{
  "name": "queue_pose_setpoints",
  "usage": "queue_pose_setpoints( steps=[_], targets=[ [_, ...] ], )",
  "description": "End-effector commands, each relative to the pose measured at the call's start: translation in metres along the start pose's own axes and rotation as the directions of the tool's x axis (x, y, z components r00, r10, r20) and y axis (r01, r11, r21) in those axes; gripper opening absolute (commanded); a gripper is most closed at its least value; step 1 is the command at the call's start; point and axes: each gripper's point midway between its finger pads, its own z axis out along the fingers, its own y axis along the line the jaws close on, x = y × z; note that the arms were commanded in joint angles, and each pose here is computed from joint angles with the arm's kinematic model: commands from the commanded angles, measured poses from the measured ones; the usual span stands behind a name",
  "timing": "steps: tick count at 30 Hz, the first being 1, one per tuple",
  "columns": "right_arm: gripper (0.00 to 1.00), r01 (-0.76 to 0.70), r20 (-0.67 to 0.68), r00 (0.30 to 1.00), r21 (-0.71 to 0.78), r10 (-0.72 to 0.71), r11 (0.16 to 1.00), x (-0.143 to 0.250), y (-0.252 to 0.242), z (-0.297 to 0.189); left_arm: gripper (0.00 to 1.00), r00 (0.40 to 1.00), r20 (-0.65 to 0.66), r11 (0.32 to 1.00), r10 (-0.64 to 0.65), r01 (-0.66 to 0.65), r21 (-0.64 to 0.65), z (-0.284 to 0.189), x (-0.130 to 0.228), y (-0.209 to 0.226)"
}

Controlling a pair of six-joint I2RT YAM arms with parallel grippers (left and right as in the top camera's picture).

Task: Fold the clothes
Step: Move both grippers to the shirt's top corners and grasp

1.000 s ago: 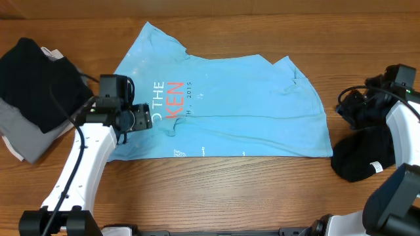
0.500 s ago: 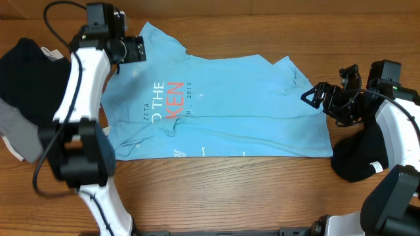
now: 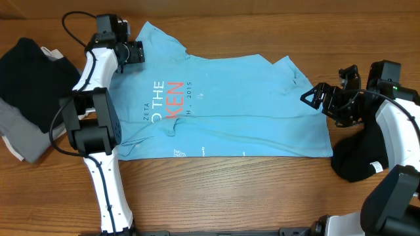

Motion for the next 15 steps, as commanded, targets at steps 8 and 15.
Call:
queue_pose_setpoints(
  steps=[8, 15],
  targets=[
    [0.97, 0.042, 0.048, 0.998, -0.003, -0.042, 0.999, -0.011, 0.007, -0.01, 0.51, 0.997, -0.077, 0.998, 0.021, -0.016, 0.063, 0.025, 0.027, -0.013],
    [0.97, 0.016, 0.086, 0.996, 0.044, -0.019, 0.999, -0.022, -0.002, -0.009, 0.18, 0.993, -0.12, 0.998, 0.008, 0.0, 0.063, 0.024, 0.037, -0.016]
  ],
)
